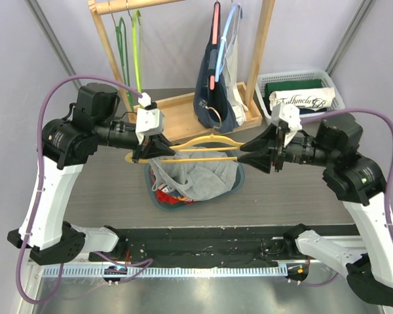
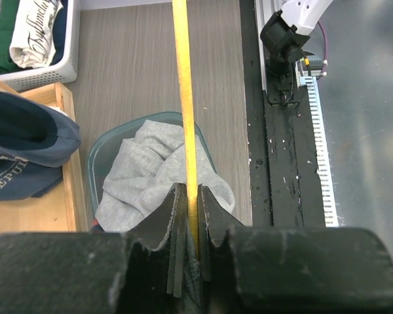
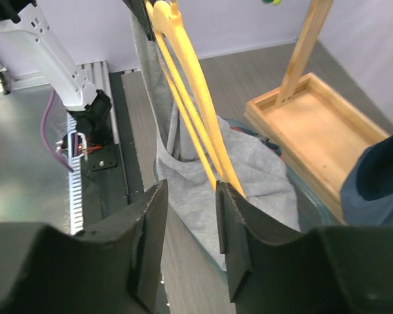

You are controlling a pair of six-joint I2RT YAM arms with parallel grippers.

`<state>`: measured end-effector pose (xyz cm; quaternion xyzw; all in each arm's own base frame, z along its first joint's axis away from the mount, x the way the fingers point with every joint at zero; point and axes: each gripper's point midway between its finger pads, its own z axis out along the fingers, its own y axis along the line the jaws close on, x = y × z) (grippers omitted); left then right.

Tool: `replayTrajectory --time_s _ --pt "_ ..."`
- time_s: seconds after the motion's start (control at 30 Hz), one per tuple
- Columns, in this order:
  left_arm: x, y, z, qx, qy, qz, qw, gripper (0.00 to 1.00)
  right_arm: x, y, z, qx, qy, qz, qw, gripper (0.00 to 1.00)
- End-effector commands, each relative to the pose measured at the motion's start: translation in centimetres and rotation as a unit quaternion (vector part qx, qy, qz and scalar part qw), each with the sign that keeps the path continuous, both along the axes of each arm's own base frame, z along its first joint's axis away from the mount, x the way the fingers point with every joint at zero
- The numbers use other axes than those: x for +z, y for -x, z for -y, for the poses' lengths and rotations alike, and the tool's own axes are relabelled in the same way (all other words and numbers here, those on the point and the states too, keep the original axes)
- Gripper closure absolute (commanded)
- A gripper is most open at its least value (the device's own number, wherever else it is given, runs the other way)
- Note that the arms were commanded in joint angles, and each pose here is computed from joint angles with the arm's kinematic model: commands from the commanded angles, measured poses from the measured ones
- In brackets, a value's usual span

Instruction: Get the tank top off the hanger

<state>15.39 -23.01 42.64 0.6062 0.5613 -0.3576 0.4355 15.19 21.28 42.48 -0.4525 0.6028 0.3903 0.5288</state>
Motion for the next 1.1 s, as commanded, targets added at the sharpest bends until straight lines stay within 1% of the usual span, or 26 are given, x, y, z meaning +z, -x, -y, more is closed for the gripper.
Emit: replayTrajectory --time_s 0.0,0.03,0.1,0.13,0.2,0.23,0.33,0.4,0.5,0.53,0.6,0.67,0.77,0.8,0.87,0.9,0.93,1.0,1.03,1.07 --pt "1.1 2.3 -0.6 -0.026 0.019 0.015 0.999 0.96 2.9 -0.1 1.6 -0.045 -0.006 0.084 0.995 0.54" --pt "1.2 2.6 -0.5 -0.032 0.021 0.012 0.999 0.96 3.0 -0.1 1.7 -0.048 -0.007 0.089 0.995 0.50" --pt "1.2 3.1 -0.7 -0.037 0.023 0.008 0.999 0.96 3.3 -0.1 1.5 -0.043 -0.010 0.094 0.995 0.44" --pt "1.2 3.2 -0.7 -0.040 0.023 0.006 0.999 0.96 3.3 -0.2 1.4 -0.039 -0.010 0.094 0.995 0.35" --pt "1.2 3.6 -0.8 -0.045 0.024 0.004 0.999 0.95 3.4 -0.4 0.9 -0.027 -0.012 0.093 0.995 0.30" --pt "1.2 3.8 -0.8 -0.049 0.025 0.001 0.999 0.94 3.4 -0.4 0.8 -0.023 -0.012 0.092 0.995 0.30" --pt "1.3 4.1 -0.9 -0.049 0.027 0.002 0.998 0.94 3.6 -0.2 0.1 0.002 -0.012 0.086 0.996 0.34" --pt "1.4 4.0 -0.9 -0.048 0.028 0.005 0.998 0.94 3.5 0.0 -0.3 0.015 -0.012 0.077 0.997 0.34" --pt "1.6 3.9 -0.8 -0.047 0.030 0.008 0.998 0.94 3.3 0.3 -0.7 0.034 -0.010 0.067 0.997 0.37" --pt "1.6 3.8 -0.7 -0.049 0.029 0.007 0.998 0.93 3.2 0.6 -0.9 0.042 -0.011 0.062 0.997 0.40" --pt "1.6 3.7 -0.7 -0.047 0.028 0.009 0.998 0.94 3.2 1.0 -1.0 0.051 -0.011 0.057 0.997 0.44" --pt "1.4 3.5 -0.6 -0.047 0.025 0.008 0.999 0.94 2.8 1.5 -1.1 0.060 -0.008 0.045 0.997 0.49" --pt "1.1 3.1 -0.6 -0.046 0.020 0.012 0.999 0.94 2.5 1.9 -0.9 0.058 -0.003 0.038 0.998 0.68" --pt "1.1 3.0 -0.5 -0.046 0.018 0.012 0.999 0.94 2.4 1.7 -0.9 0.054 -0.001 0.036 0.998 0.80" --pt "1.1 2.9 -0.4 -0.047 0.019 0.013 0.999 0.94 2.3 1.8 -0.7 0.047 0.001 0.034 0.998 0.89" --pt "1.2 2.8 -0.3 -0.047 0.019 0.014 0.999 0.94 2.2 1.8 -0.6 0.045 0.002 0.032 0.998 0.95" --pt "1.3 2.7 -0.2 -0.046 0.020 0.013 0.999 0.94 2.2 1.8 -0.6 0.043 0.004 0.031 0.999 0.98" --pt "1.8 2.4 0.0 -0.044 0.027 0.017 0.999 0.92 2.4 1.9 -0.5 0.040 0.002 0.033 0.999 0.99" --pt "1.9 2.3 0.0 -0.037 0.028 0.013 0.999 0.89 2.4 1.9 -0.5 0.040 0.002 0.032 0.999 0.99" --pt "2.4 1.9 0.2 -0.030 0.035 0.020 0.999 0.83 2.5 1.9 -0.5 0.040 0.001 0.033 0.999 0.99"
